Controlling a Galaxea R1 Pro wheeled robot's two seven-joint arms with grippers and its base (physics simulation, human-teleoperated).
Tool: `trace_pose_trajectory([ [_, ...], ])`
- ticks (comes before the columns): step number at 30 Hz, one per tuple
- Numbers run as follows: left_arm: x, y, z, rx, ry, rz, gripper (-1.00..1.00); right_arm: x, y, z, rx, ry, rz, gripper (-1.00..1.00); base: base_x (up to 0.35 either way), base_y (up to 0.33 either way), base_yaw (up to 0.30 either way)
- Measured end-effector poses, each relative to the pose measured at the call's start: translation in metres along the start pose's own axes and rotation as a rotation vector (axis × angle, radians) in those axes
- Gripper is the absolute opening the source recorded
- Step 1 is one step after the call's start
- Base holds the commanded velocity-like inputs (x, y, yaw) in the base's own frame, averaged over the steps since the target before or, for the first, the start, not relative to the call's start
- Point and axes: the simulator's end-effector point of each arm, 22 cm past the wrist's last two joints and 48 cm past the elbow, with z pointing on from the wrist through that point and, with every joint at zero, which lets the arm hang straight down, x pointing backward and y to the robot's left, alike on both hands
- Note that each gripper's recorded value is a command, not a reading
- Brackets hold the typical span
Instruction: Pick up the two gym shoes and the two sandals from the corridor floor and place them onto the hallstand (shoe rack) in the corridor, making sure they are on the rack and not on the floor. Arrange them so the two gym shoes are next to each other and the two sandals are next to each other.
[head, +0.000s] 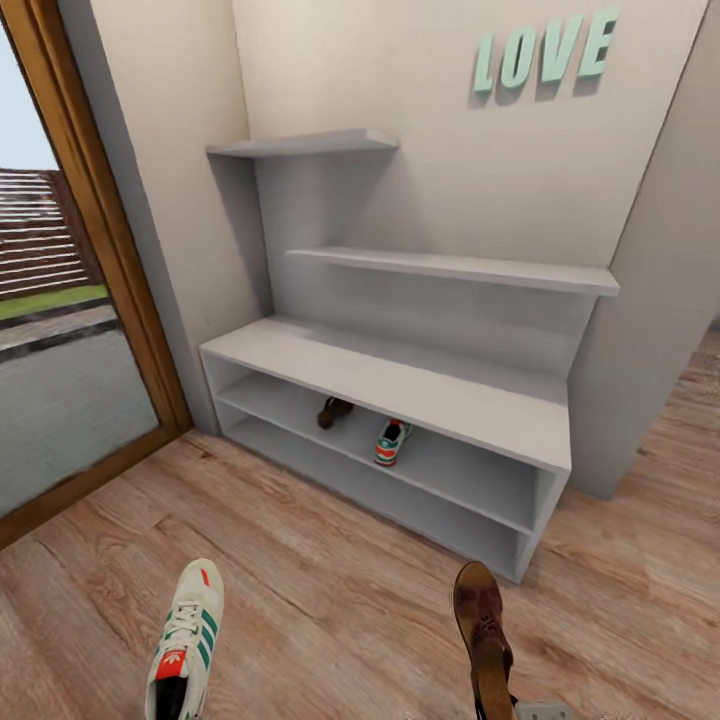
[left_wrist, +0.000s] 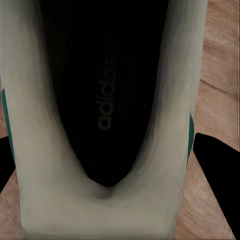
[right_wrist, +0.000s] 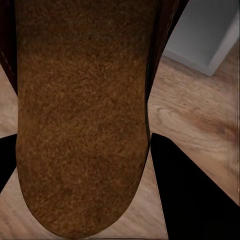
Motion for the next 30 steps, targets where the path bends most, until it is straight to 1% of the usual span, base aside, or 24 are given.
trace_pose_trajectory([
  [8,0.0,0.0,0.0,0.0,0.0,0.0,-1.0,0.0007,-0.0001,-0.0002,0.0,0.002,0.0,-1.0,0.0,0.018,-0.269],
  [23,-0.0002,0.0003,0.0,-0.001,-0.001,-0.001,-1.0,0.0009,0.0,-0.0002,0.0,0.002,0.0,-1.0,0.0,0.27,-0.269],
  [30,-0.0001,0.0001,0.0,0.0,0.0,0.0,-1.0,0.0008,0.0,-0.0002,0.0,0.002,0.0,-1.0,0.0,0.063,-0.269],
])
